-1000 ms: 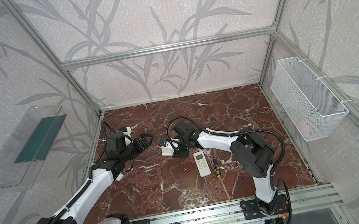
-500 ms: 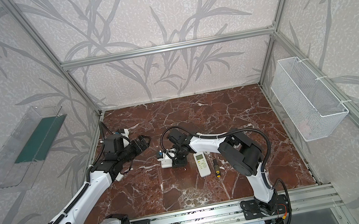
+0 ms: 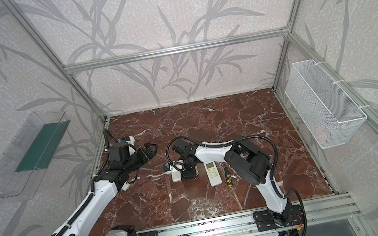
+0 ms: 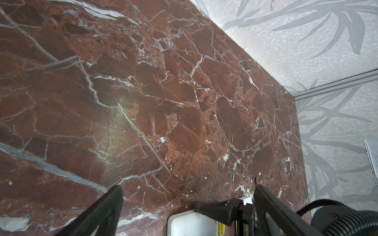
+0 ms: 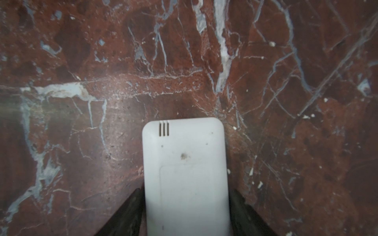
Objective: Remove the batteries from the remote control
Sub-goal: 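Lower the opened remote onto the table with both grippers, then release the remote and move the right gripper to the screwdriver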
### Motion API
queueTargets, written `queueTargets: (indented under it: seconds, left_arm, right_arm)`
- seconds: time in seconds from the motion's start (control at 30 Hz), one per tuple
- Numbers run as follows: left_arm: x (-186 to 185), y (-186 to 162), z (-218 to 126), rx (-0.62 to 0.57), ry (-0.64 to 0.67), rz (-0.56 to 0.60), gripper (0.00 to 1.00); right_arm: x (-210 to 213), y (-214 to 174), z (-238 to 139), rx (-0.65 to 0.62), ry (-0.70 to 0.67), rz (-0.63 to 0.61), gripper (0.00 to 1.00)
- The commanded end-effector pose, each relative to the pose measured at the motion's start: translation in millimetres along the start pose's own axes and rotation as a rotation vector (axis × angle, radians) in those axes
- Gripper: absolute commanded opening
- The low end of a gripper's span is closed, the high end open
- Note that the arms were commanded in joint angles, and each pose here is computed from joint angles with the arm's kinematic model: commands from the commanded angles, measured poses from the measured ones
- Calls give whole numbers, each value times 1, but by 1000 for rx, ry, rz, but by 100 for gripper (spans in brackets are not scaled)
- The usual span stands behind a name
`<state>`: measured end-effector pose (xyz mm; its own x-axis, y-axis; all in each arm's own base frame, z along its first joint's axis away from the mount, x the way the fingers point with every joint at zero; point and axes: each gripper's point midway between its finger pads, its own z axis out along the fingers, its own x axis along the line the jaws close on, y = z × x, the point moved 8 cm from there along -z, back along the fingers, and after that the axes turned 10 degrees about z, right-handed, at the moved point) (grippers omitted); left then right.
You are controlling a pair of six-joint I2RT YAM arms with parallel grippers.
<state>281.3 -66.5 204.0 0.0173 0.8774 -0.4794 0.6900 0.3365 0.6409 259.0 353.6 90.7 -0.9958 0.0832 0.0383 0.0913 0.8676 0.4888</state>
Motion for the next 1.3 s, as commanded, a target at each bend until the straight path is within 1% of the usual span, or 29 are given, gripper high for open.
queueTargets:
  seconds: [0.0, 0.13, 0.23, 0.33, 0.43, 0.53, 0.6, 0.7, 0.77, 0.87, 0.9, 0.93, 1.0, 1.07, 1.27]
  left_arm:
    - [2, 0, -3, -18, 4, 10, 99]
    - [3, -1, -3, -16, 1, 9, 99]
    - [3, 0, -2, -12, 0, -3, 100]
    - [2, 0, -1, -6, -11, -19, 99]
    - [1, 2, 1, -6, -27, -32, 99]
    - [-1, 4, 0, -12, -40, -33, 99]
    - [-3, 4, 0, -12, -64, -26, 99]
    - [-7, 5, -1, -3, -94, -17, 99]
    - [-9, 5, -2, -2, -107, -14, 98]
    - [-11, 6, -4, -8, -122, -11, 98]
    - [-11, 6, -4, -9, -127, -10, 98]
    - [-12, 7, -6, -12, -133, -9, 97]
    - [-14, 7, -7, -13, -142, -5, 97]
    - [-15, 7, -8, -14, -149, -4, 97]
    - [-16, 6, -7, -12, -171, -13, 96]
  right_arm:
    - [3, -6, 7, 55, 12, 4, 68]
    - [1, 0, -2, 3, -30, 20, 74]
    - [-1, 7, -18, -66, -70, 49, 80]
    - [-3, 10, -39, -143, -93, 113, 86]
    - [-5, 9, -62, -221, -124, 208, 89]
    - [-12, 0, -85, -288, -205, 371, 90]
    - [-16, -10, -105, -329, -275, 518, 90]
    - [-19, -35, -125, -328, -346, 763, 90]
    - [-17, -54, -134, -306, -400, 896, 88]
    - [-7, -82, -145, -256, -508, 1039, 87]
    - [-3, -92, -148, -233, -540, 1074, 87]
    - [2, -101, -150, -209, -552, 1082, 87]
    - [12, -117, -151, -191, -562, 1200, 86]
    - [22, -128, -148, -179, -551, 1247, 85]
    - [44, -159, -138, -132, -542, 1362, 78]
